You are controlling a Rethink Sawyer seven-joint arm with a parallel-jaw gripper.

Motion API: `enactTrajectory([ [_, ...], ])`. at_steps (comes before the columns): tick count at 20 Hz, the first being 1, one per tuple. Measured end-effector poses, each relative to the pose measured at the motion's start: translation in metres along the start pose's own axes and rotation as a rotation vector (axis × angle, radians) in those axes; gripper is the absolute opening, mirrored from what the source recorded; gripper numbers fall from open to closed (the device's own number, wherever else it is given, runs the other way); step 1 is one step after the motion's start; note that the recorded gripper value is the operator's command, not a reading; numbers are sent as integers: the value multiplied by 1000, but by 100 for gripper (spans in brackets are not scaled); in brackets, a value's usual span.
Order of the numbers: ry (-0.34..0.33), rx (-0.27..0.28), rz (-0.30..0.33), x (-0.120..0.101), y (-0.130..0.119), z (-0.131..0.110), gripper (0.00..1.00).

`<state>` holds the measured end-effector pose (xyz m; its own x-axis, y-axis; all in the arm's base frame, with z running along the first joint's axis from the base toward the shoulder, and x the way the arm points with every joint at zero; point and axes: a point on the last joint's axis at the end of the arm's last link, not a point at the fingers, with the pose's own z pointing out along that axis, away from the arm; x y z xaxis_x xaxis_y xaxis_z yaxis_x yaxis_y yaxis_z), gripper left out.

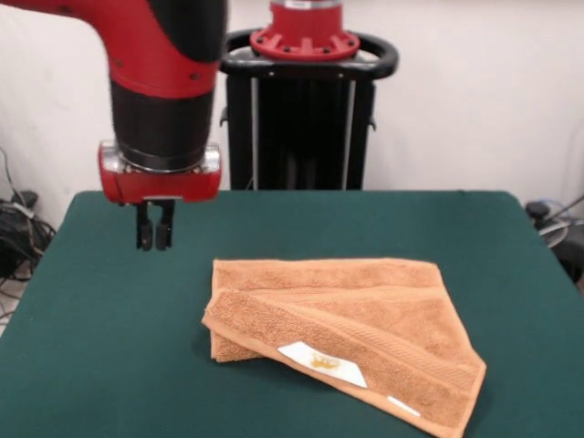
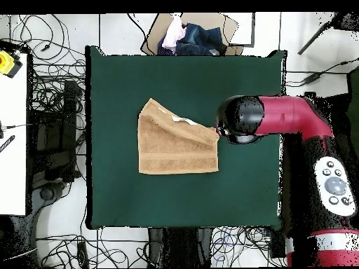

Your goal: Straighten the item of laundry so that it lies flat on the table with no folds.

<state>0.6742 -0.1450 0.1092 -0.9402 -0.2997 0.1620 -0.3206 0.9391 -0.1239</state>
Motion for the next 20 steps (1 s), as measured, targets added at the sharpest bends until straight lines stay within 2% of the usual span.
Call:
enactTrajectory([
  [3,8,71,-67,-8,14,-1,0],
  [5,10,94,-89,-10,18,-2,0],
  [6,16,134,-122,-14,25,-4,0],
  [11,22,205,-173,-22,37,-10,0],
  [16,5,199,-163,-25,36,-13,0],
  [20,-73,179,-116,-24,16,-11,0],
])
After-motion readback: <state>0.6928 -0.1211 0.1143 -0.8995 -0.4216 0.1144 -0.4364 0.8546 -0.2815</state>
